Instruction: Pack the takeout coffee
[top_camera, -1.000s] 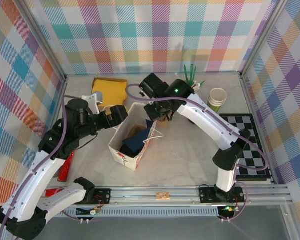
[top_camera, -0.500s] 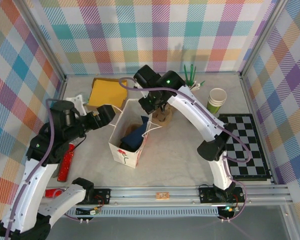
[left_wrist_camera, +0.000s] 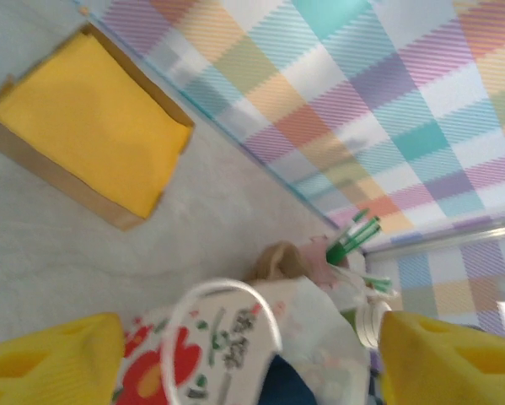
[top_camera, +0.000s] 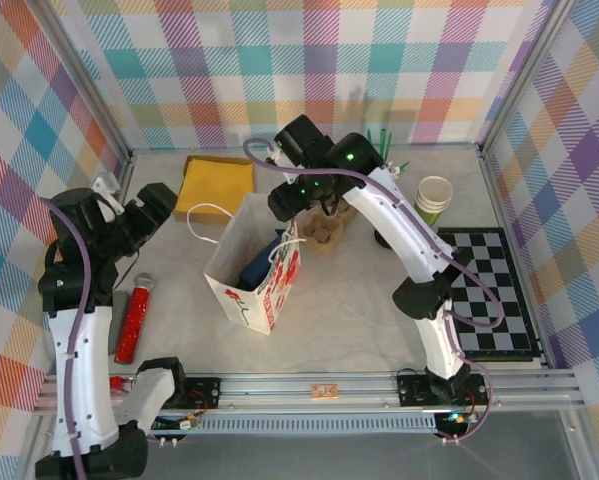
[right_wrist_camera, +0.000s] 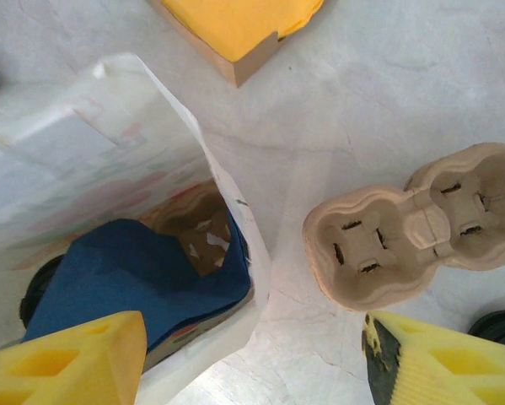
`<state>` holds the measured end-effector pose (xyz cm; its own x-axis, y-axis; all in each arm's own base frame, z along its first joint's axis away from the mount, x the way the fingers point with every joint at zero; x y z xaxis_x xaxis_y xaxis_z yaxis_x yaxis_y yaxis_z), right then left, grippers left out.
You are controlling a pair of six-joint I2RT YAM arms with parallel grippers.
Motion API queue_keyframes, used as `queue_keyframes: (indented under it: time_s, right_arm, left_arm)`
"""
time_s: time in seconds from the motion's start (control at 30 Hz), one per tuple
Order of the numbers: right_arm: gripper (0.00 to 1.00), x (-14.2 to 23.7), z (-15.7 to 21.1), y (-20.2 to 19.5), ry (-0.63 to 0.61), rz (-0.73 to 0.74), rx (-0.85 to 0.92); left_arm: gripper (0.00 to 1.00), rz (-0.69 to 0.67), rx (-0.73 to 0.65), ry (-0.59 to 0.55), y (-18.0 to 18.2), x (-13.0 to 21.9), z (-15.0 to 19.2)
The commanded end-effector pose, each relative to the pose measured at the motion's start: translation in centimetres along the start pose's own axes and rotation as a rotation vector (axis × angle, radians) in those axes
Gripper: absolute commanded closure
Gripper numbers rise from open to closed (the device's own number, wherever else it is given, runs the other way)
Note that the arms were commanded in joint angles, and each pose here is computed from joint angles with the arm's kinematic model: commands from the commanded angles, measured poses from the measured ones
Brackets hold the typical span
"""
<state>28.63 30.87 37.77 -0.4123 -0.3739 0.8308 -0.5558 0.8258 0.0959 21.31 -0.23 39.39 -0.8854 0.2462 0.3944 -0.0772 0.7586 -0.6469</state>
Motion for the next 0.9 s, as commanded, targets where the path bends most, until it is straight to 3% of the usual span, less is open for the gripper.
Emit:
queue_keyframes:
  time_s: [0.0, 0.1, 0.17, 0.4, 0.63, 0.87]
  right_arm:
    - [0.29, 6.9, -0.6, -0.7, -0.176, -0.039, -0.036]
    - [0.24, 9.5, 0.0, -1.9, -0.237, -0.014, -0.077]
    - [0.22, 10.8, 0.7, -3.1, -0.271, 0.015, -0.115]
    - [0.18, 11.9, 5.0, -7.7, -0.337, 0.065, -0.305]
    - [0.18, 9.5, 8.2, -8.2, -0.262, 0.047, -0.355]
    - [0.18, 8.0, 9.1, -8.0, -0.231, 0.022, -0.369]
  left_arm:
    - [0.28, 0.005, 0.091, -0.032, 2.2, -0.8, -1.3]
    - [0.44, -0.026, 0.214, 0.000, 6.4, -3.2, -1.2]
    - [0.50, -0.034, 0.259, 0.033, 8.4, -4.7, -0.3]
    - [0.49, -0.148, 0.308, 0.130, 11.9, -6.9, 5.7]
    - [0.55, -0.208, 0.308, 0.275, 12.9, -9.0, 13.1]
    - [0.57, -0.225, 0.265, 0.380, 12.5, -9.8, 18.1]
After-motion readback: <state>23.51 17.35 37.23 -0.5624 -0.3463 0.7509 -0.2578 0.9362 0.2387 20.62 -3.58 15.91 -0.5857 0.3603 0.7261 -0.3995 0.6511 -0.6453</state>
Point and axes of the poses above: each hand's point on the last joint's axis, 136 mm out from that joint toward the fingers, its own x axis back along the fingers, its own y axis along the line the jaws close on, z = x × y, the point moved 7 cm from there along x, back along the fingers, and after that the axes turned 9 degrees about -x, right-handed, at the moved point
